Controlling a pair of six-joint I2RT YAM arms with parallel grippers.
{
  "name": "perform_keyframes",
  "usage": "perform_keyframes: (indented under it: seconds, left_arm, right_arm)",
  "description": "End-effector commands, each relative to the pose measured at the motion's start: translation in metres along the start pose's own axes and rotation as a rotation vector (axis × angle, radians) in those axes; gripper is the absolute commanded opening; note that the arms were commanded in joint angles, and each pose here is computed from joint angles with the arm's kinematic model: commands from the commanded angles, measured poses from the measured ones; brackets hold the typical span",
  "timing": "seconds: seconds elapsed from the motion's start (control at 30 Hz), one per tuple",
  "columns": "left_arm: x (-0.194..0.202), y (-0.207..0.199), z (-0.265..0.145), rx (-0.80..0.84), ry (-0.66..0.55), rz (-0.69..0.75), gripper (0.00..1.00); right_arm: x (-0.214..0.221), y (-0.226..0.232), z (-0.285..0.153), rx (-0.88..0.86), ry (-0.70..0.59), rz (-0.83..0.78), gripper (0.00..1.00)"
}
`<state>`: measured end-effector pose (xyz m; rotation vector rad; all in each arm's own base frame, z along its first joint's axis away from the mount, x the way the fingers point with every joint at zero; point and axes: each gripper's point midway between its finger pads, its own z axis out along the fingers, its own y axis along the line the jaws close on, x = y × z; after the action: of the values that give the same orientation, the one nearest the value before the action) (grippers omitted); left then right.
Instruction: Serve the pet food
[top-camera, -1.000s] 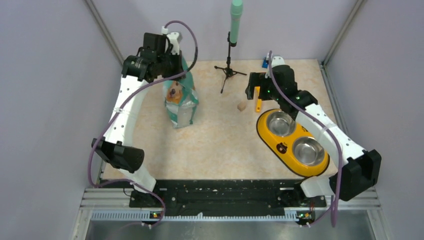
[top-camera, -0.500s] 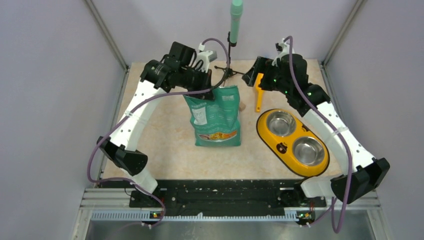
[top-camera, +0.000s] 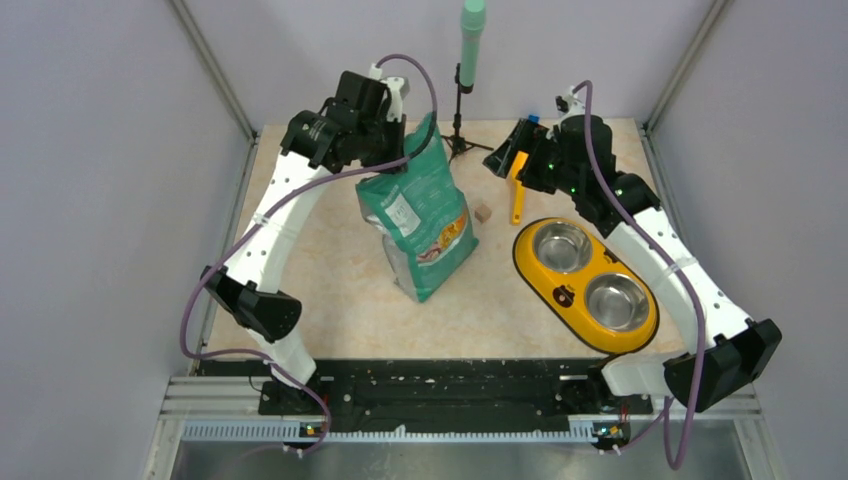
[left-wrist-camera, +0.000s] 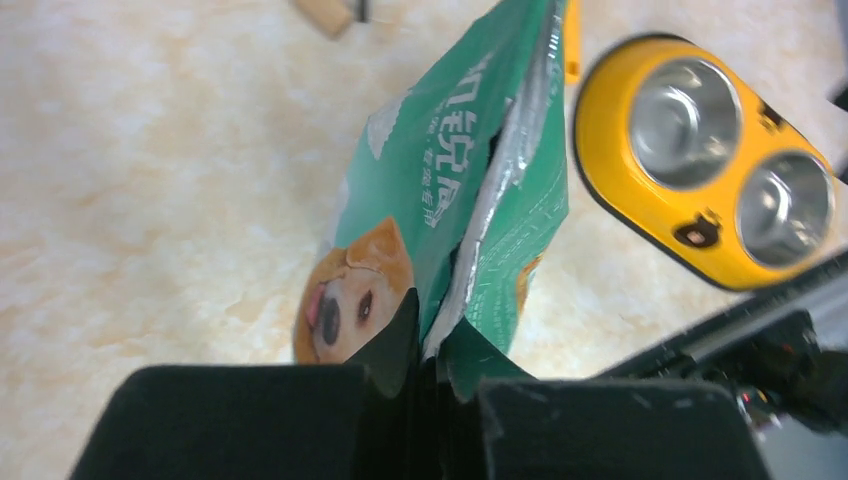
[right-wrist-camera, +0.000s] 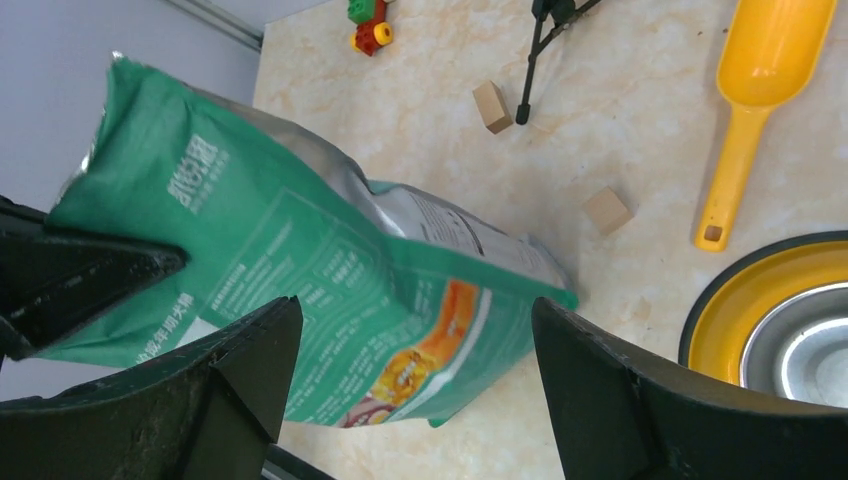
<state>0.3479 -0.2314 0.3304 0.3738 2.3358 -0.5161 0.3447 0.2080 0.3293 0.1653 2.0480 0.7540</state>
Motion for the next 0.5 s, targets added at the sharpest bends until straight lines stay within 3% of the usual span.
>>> perform_keyframes:
  seconds: [0.0,0.3,0.47]
  left_arm:
    - [-0.102,0.023,-0.080,-0.126,-0.482,-0.067,0.00]
    - [-0.121,-0.010,-0.083,0.004,-0.581,-0.146,0.00]
    - [-0.126,-0.009,-0.089,-0.101,-0.633,-0.120,0.00]
  right_arm:
    - [-0.011,0.006,-0.014,-0.010,-0.048,0.005,0.87]
    - [-0.020,0.017,-0.010,-0.033,-0.052,0.003,0.87]
    - [-0.022,0.020,-0.011,-0.033,-0.043,0.005,0.87]
